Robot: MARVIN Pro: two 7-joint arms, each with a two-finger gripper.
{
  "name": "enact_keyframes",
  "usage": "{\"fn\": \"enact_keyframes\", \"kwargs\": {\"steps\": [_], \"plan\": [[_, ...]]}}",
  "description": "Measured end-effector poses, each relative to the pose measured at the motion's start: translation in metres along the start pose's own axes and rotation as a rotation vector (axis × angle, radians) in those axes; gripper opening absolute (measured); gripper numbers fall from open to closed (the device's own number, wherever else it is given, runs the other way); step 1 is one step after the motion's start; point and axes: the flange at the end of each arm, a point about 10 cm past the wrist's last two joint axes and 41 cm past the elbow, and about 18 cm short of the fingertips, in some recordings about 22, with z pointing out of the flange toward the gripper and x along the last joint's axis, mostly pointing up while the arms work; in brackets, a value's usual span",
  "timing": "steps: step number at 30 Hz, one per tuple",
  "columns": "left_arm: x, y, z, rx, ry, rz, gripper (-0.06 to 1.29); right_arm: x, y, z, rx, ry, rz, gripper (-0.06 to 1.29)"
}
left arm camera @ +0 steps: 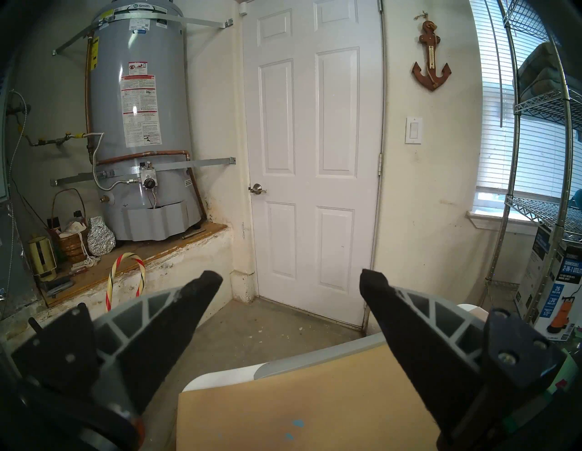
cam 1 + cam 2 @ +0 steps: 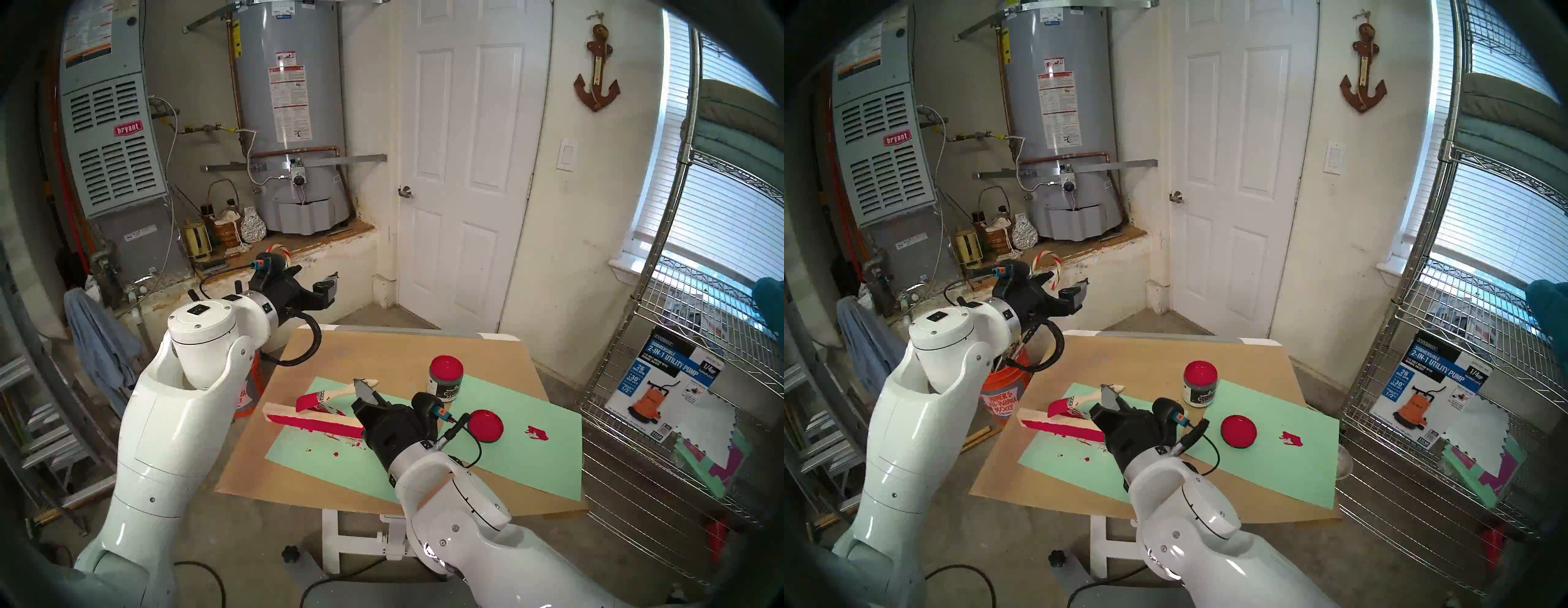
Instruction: Pick up brush, dip the brush into paint, and paint the wood
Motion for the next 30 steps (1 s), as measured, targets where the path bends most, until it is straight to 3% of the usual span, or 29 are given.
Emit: {"fn": "enact_keyframes", "kwargs": {"steps": [16,30], "plan": [[0.001,-0.001,-0.002,-0.002,0.004,0.001,1.25,-0.005,0.0,-0.002,-0.013,-0.005,-0.01,-0.03],[0.006,-0.019,-0.029,0.046,0.007,0.003,1.25,-0.008,-0.005,-0.001,0.011,-0.018,-0.001,-0.03]]}}
